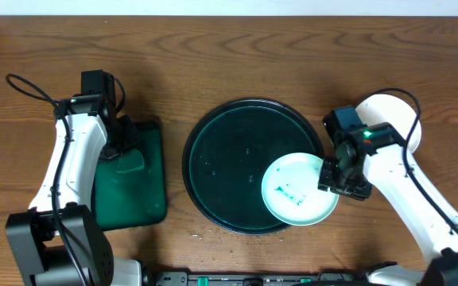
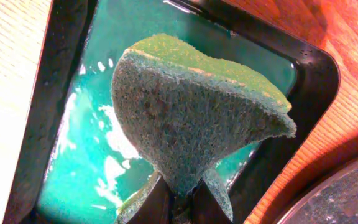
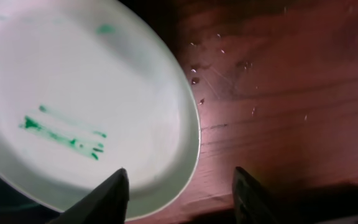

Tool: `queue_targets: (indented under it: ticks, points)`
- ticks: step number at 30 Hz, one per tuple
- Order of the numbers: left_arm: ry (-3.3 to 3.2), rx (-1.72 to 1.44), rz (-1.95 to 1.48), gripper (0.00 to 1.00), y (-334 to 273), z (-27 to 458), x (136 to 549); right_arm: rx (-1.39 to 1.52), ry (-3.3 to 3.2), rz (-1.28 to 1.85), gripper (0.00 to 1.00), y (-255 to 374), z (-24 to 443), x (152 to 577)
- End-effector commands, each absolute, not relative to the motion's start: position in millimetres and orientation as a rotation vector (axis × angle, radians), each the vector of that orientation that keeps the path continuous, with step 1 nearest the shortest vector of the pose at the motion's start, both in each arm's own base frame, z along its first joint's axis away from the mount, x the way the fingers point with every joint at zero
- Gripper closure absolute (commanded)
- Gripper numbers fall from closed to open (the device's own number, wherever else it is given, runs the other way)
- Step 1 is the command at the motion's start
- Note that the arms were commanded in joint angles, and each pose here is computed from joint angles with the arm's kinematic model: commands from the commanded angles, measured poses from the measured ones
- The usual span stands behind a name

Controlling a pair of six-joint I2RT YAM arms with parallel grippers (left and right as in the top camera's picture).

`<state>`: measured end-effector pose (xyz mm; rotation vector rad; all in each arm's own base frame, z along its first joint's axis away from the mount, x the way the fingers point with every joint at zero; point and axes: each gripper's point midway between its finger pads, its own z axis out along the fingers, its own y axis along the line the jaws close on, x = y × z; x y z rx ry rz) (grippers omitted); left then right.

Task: Clean dirty plates on tray and stack at the side

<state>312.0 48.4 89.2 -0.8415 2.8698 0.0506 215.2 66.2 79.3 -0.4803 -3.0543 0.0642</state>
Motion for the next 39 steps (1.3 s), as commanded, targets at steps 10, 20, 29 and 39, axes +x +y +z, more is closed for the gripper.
queue_targets:
  ticks: [10, 20, 29, 39]
  points:
    - [2.865, -0.889, 0.027, 0.93, 46.9, 88.0, 309.3, -0.592, -2.931, 0.157, 0.75, 61.6, 35.0, 193.7]
    - [2.867, -0.888, -0.001, 0.93, 43.9, 88.0, 310.2, -0.607, -2.985, 0.114, 0.99, 65.2, 23.9, 203.9]
    - [2.869, -0.887, -0.011, 0.93, 42.6, 87.9, 310.3, -0.207, -3.17, -0.12, 0.99, 115.3, 24.2, 233.9]
    - [2.909, -0.774, -0.098, 0.93, 24.2, 88.2, 312.3, -0.18, -3.271, -0.273, 0.99, 156.1, 23.6, 255.7]
